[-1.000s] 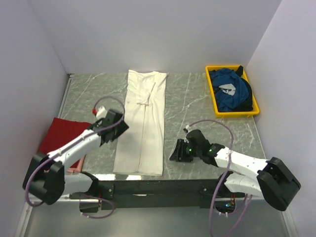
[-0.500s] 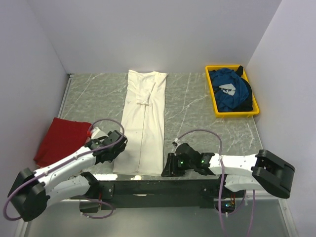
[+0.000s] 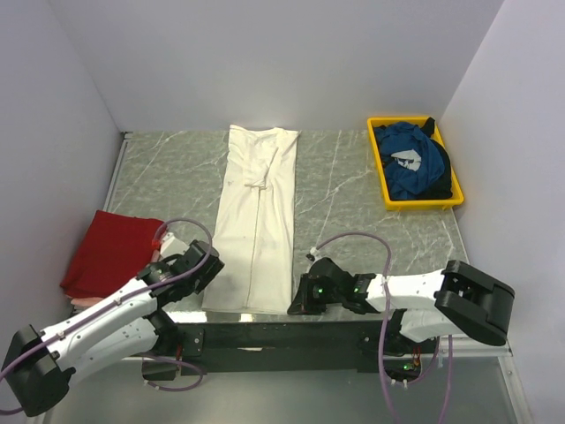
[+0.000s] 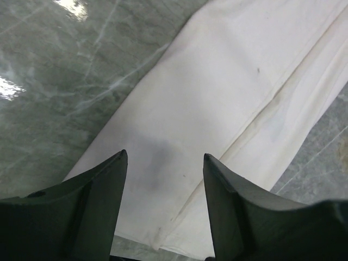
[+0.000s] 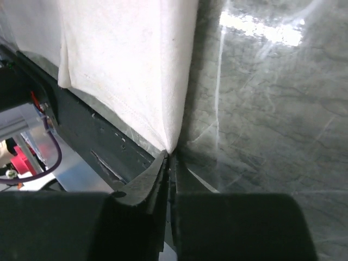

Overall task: Fold and stack the t-shirts
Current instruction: Fold the tshirt

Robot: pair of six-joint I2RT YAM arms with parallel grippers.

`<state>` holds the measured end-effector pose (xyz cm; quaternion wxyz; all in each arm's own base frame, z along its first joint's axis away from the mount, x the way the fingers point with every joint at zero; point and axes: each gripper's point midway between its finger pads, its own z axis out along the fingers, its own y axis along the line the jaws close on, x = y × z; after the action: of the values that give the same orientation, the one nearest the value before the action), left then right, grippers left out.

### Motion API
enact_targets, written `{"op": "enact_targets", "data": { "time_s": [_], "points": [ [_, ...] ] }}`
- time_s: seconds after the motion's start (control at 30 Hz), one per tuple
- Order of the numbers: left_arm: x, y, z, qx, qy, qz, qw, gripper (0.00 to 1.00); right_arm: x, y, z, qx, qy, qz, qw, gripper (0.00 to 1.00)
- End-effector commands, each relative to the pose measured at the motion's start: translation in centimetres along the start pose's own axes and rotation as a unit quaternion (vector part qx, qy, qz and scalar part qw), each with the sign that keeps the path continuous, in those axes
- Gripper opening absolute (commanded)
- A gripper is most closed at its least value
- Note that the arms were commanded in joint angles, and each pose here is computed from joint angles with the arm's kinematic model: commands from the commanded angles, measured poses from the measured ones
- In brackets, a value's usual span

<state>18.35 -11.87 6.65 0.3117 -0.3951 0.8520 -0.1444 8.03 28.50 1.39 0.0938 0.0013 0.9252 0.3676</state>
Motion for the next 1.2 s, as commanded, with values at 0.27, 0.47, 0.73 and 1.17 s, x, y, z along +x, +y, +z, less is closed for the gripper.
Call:
{"op": "enact_targets", "data": {
  "time_s": [0.27, 0.47, 0.73, 1.17],
  "points": [
    [4.3, -4.8, -2.0, 0.072, 0.078, 0.065, 0.992, 0.56, -3.2, -6.4, -3.0, 0.052, -0.047, 0.006, 0.998, 0.0],
    [6.5, -3.0, -2.4, 0.033, 0.118, 0.096, 0.988, 0.55, -2.3, -5.5, -4.6, 0.03, -0.03, -0.014, 0.999, 0.0],
    [7.3, 2.5, -3.5, -0.043, 0.161, 0.1, 0.981, 0.48, 0.3, -4.9, -4.0, -0.005, 0.023, -0.014, 1.0, 0.0],
    [9.2, 6.5, -4.3, -0.098, 0.188, 0.126, 0.969, 0.37, 1.0, -5.5, -4.4, 0.012, 0.033, -0.028, 0.999, 0.0]
  ]
}}
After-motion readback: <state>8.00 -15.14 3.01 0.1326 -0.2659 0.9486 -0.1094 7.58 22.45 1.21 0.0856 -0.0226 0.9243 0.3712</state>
